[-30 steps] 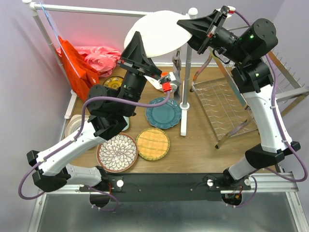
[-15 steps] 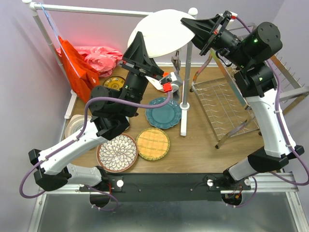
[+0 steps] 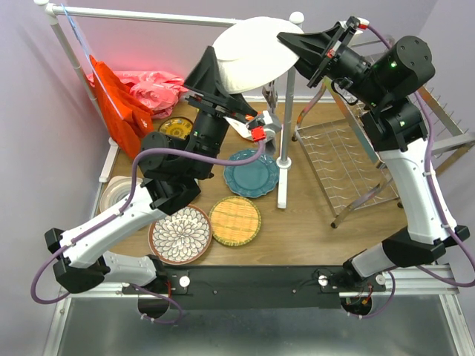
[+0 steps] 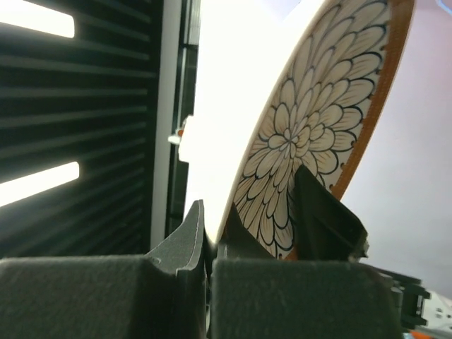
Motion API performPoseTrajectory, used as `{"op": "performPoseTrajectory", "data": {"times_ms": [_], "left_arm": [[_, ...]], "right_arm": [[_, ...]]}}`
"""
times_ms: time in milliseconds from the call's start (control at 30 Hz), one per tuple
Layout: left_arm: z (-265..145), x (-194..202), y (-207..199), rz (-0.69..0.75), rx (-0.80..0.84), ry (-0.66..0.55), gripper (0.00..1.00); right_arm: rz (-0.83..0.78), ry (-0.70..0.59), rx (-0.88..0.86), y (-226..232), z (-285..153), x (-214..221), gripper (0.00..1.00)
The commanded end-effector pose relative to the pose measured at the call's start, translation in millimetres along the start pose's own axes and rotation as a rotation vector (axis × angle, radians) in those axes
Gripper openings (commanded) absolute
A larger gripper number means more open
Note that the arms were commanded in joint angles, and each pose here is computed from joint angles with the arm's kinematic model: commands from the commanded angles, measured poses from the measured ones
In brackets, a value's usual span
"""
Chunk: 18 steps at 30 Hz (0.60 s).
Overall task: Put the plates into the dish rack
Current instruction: Pass the plate from the left arm to the right
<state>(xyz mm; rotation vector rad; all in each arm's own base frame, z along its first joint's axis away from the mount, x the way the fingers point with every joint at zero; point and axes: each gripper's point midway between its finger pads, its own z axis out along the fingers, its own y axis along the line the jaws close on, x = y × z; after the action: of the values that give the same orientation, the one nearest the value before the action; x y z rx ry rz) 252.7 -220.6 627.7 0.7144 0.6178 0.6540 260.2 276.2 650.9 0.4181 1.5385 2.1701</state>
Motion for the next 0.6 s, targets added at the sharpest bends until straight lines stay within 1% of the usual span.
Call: {"op": "performPoseTrajectory", "data": {"times_ms": [0,100,167,267,300,400,467,567], "left_arm": [[-7.8,1.9,56.0,-0.055,-0.17,-0.004,0.66],[-8.2,2.3,56.9,-0.064,-0.173,-0.004,0.73],[-8.9,2.5,57.5,-0.07,-0.174,-0.004,0.75],[-12.2,2.7,56.5,-0.084,-0.17,-0.003,0.75],[-14.7,3.2,55.1,-0.092,-0.165,-0.005,0.75],[-21.6,6.8,54.2,-0.106,-0.159,0.006,0.76],[-25.7,10.3,55.9,-0.118,-0.16,0.019,0.75],[-32.8,14.4,62.7,-0.148,-0.175,0.026,0.75]], "right_arm": [[-0.129,-0.054,-0.056,12.9,1.1,-8.8,0.01],[-0.144,-0.055,-0.072,16.4,1.4,-9.2,0.0],[-0.162,-0.054,-0.09,20.6,1.0,-8.4,0.0],[-0.208,-0.066,-0.142,32.5,1.6,-11.4,0.0],[-0.236,-0.067,-0.184,45.7,-0.4,-10.2,0.0],[-0.283,-0.079,-0.234,60.0,-1.7,-13.3,0.0],[-0.323,-0.089,-0.287,77.1,-6.6,-11.4,0.0],[-0.37,-0.114,-0.331,89.8,-8.9,-15.4,0.0]]}}
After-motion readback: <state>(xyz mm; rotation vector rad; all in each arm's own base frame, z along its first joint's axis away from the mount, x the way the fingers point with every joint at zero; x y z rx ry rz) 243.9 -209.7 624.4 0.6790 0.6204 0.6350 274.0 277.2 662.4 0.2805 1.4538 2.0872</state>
